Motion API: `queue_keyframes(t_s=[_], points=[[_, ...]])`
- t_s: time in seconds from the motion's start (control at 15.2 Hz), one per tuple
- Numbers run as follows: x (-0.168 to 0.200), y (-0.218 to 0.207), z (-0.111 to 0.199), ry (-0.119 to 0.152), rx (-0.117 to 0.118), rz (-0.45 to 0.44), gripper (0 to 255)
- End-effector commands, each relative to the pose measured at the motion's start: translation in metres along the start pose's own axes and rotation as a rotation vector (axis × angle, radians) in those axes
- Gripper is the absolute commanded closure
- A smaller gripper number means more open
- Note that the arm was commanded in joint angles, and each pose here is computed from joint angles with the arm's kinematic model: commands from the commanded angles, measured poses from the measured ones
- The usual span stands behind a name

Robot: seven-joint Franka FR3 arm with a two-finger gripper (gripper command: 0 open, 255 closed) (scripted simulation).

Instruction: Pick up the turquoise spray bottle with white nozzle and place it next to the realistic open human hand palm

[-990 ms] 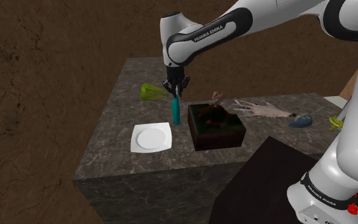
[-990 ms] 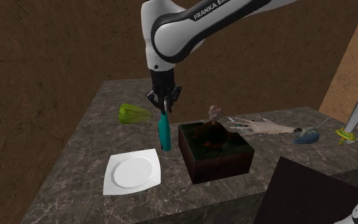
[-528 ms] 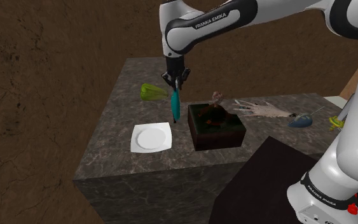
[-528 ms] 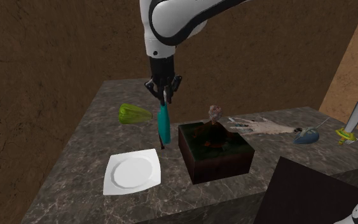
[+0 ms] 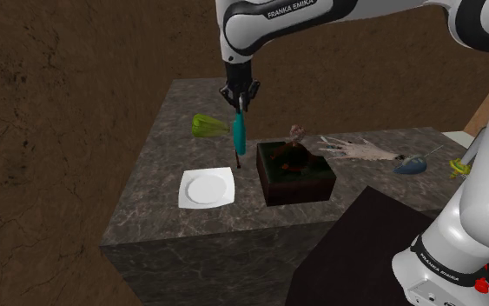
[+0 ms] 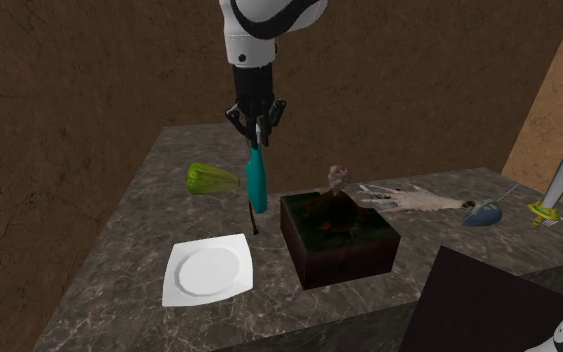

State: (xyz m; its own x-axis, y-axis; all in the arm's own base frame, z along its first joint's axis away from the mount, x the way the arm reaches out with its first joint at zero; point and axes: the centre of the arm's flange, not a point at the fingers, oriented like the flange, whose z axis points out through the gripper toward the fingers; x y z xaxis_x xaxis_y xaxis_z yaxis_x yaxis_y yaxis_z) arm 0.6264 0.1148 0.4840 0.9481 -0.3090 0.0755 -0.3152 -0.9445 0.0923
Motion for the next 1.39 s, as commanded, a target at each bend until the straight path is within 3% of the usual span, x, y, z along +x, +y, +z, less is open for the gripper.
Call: queue_keyframes(t_s=[0.0, 1.32], points=[[0.000, 0.002, -0.011, 0.000, 0.000, 0.000, 255], [0.008, 0.011, -0.116, 0.000, 0.000, 0.000, 255]])
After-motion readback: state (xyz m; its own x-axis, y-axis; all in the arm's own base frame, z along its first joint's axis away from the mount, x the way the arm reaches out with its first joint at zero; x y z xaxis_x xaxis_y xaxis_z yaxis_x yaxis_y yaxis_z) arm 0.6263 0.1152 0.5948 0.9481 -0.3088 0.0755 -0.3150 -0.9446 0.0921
